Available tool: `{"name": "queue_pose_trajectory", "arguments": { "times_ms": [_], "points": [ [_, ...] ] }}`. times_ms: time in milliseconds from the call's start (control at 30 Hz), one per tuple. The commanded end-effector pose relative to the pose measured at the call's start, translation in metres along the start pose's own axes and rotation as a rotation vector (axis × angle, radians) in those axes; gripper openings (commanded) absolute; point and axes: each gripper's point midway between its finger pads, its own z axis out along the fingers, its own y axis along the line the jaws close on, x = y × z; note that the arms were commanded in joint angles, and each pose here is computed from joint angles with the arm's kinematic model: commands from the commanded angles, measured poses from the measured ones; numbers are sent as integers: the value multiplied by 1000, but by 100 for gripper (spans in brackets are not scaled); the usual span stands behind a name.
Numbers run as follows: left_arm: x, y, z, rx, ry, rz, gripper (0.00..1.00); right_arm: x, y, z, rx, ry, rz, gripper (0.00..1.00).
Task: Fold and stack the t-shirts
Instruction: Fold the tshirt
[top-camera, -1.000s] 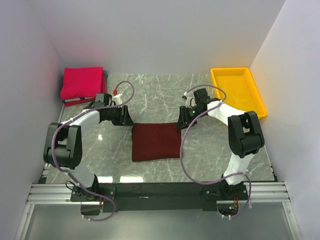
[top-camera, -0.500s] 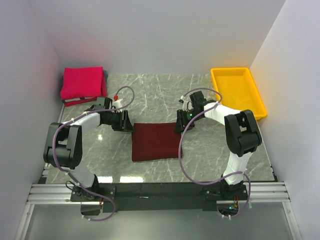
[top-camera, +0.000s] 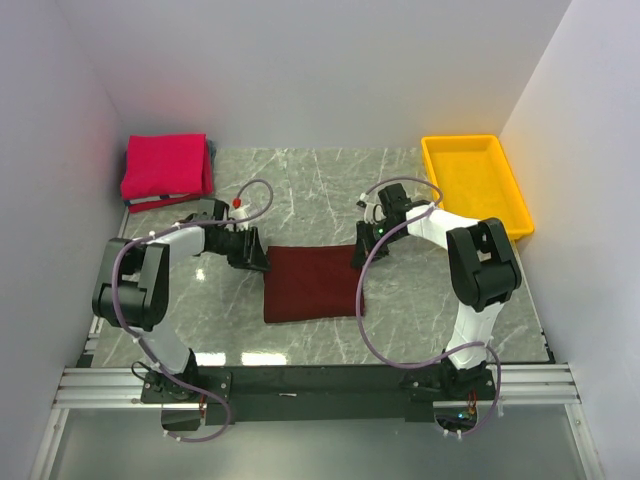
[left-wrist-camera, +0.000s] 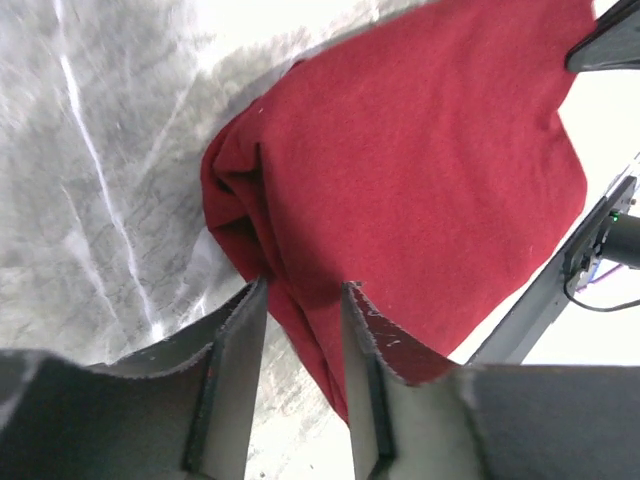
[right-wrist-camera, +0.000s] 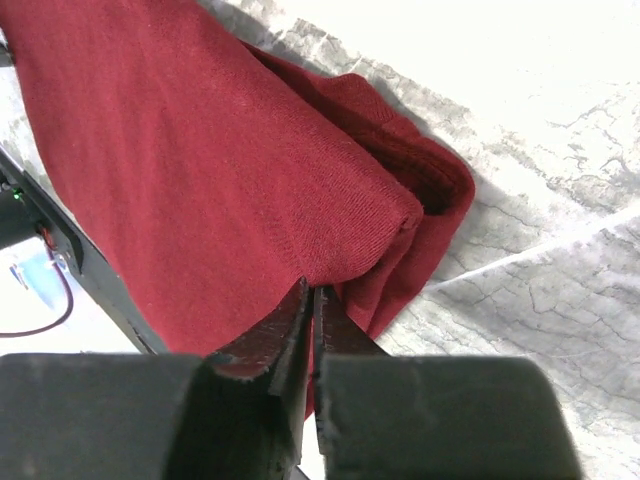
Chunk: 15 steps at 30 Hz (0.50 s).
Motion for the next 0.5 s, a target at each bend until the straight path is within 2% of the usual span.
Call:
{"name": "queue_pose_trajectory", "arguments": {
  "times_ms": [0,67,133,167,267,467],
  "points": [
    [6,-5,5,45,18,-16,38,-9,9,-9,1,-37,-53,5],
    [5,-6,5,54,21,-16,31,-9,10,-11,1,-41,-56,0],
    [4,-10,5,73,22,-13,24,-9,11,-12,3,-39,-61,0],
    [3,-12,4,82,21,-10,15,-10,11,-15,6,-45,-63,0],
    [3,-13,1,91,16,-13,1,-12,11,-22,25,-59,-69,0],
    [-3,-5,-8,41,-33,-9,1,-19,-9,-30,96,-105,-40,0]
  ]
}}
